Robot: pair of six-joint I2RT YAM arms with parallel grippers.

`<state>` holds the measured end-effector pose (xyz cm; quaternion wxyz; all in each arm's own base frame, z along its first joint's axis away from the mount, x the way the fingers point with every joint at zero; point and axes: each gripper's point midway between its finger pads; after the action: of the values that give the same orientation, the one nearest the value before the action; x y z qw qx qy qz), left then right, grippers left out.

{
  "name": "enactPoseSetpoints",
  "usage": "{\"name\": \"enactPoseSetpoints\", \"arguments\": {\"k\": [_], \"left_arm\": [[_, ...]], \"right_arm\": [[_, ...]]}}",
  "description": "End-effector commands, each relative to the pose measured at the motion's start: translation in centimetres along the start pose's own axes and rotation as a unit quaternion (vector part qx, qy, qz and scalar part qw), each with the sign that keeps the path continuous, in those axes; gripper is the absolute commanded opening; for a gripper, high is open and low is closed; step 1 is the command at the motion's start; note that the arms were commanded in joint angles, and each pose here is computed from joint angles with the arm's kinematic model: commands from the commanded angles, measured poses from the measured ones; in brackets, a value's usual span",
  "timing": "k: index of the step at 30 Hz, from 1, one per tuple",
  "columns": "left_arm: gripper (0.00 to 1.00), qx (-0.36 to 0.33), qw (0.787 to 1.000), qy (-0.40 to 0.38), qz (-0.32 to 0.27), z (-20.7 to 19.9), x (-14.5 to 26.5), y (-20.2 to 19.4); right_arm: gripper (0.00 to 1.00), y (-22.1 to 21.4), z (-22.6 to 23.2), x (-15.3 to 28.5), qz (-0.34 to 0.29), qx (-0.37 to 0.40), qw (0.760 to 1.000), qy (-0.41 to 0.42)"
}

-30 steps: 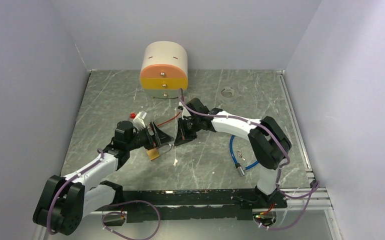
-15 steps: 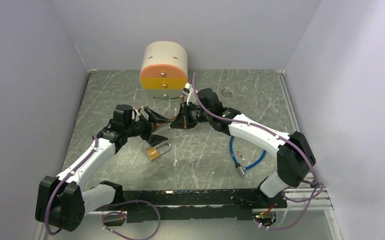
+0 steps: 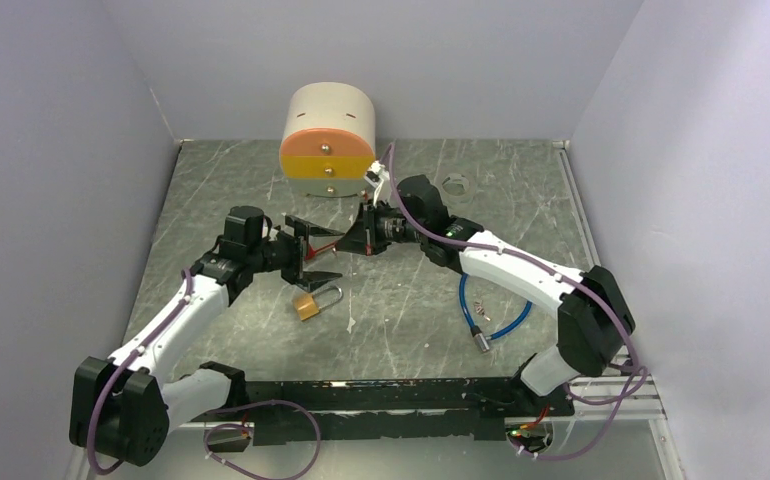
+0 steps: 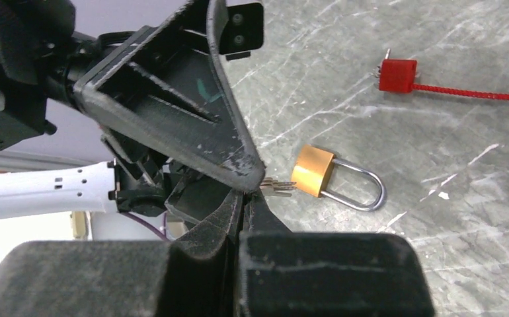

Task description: Unlock with the key

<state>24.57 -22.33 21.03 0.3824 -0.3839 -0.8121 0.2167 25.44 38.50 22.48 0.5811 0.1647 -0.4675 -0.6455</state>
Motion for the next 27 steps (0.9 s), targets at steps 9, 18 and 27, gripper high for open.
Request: {"name": "enactPoseSetpoints", "arguments": {"k": [9, 18, 27], "left_arm": [[0.70, 0.026, 0.999, -0.034, 0.018, -1.8, 0.4, -1.1], [0.32, 0.024, 0.999, -0.025, -0.001, -1.4, 0.3, -0.5], [0.02, -0.020, 0.999, -0.038, -0.017, -2.1, 0.3, -0.2]], "right_arm": [[0.00, 1.7, 3.9, 2.0, -0.039, 0.050, 0.996, 0.070], [0.00, 1.5, 3.8, 2.2, -0.040, 0.051, 0.996, 0.065], [0.00, 0.9, 3.7, 2.5, -0.034, 0.055, 0.996, 0.061]]}}
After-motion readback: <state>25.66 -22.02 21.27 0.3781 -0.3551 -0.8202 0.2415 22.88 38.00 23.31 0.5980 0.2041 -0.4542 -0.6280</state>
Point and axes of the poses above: each gripper's point midway between its finger pads, its own x axis back along the fingers, its own z axis along the line the jaws close on, y = z × x, and after that the axes turned 12 degrees about x, right-handed
